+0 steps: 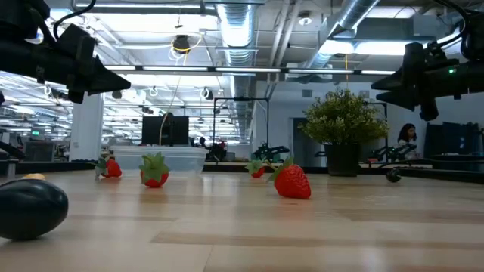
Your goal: Pick and placing Produce into tupperware
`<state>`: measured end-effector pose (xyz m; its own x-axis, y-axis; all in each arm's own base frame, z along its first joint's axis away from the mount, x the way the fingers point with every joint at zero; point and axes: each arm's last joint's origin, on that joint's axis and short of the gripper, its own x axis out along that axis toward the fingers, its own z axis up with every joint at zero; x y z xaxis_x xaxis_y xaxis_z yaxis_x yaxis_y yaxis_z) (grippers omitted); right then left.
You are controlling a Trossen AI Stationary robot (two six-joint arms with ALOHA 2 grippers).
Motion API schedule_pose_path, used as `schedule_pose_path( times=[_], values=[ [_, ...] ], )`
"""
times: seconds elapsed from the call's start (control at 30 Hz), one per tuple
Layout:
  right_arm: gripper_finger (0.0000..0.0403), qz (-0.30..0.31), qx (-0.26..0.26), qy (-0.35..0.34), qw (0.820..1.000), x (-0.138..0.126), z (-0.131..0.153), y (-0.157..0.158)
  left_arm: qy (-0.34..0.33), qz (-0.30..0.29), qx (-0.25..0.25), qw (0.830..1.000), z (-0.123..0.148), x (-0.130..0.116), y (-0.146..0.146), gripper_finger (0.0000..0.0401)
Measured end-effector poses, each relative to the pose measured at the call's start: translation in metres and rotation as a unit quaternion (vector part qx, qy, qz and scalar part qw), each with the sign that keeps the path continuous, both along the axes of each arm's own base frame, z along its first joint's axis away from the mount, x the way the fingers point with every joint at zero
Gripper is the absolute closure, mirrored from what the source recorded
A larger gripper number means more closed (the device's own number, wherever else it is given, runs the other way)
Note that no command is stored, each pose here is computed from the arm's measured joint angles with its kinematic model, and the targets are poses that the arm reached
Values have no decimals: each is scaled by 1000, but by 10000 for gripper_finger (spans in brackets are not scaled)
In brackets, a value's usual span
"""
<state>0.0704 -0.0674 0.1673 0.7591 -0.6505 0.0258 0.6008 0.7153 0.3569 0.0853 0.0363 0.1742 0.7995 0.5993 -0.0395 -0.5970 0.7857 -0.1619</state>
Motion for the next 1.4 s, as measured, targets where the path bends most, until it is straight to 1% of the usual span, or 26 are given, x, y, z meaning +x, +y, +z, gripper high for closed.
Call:
schedule_pose_path(
  times=[0.17,0.4,0.57,0.7,0.8,0.9,1.33,1.4],
  values=[
    [191,0,0,0,1000,0,0,0,11,-1,15,1000,0,0,0,395],
    [191,0,0,0,1000,0,0,0,7,-3,9,1000,0,0,0,395],
    [191,0,-5,-5,1000,0,1,0,6,17,8,1000,0,-1,1,395],
    [191,0,-5,-5,1000,0,1,0,4,18,7,1000,0,-1,1,395],
    [191,2,8,-16,1000,0,1,0,1,21,7,1000,1,-1,1,394],
    [191,3,23,-29,999,0,1,0,-7,23,6,1000,1,-1,1,388],
    [191,3,21,-30,999,0,2,0,-20,18,-3,1000,2,0,1,348],
    [188,3,21,-29,999,0,2,0,-21,27,-4,999,2,-1,1,338]
  ],
)
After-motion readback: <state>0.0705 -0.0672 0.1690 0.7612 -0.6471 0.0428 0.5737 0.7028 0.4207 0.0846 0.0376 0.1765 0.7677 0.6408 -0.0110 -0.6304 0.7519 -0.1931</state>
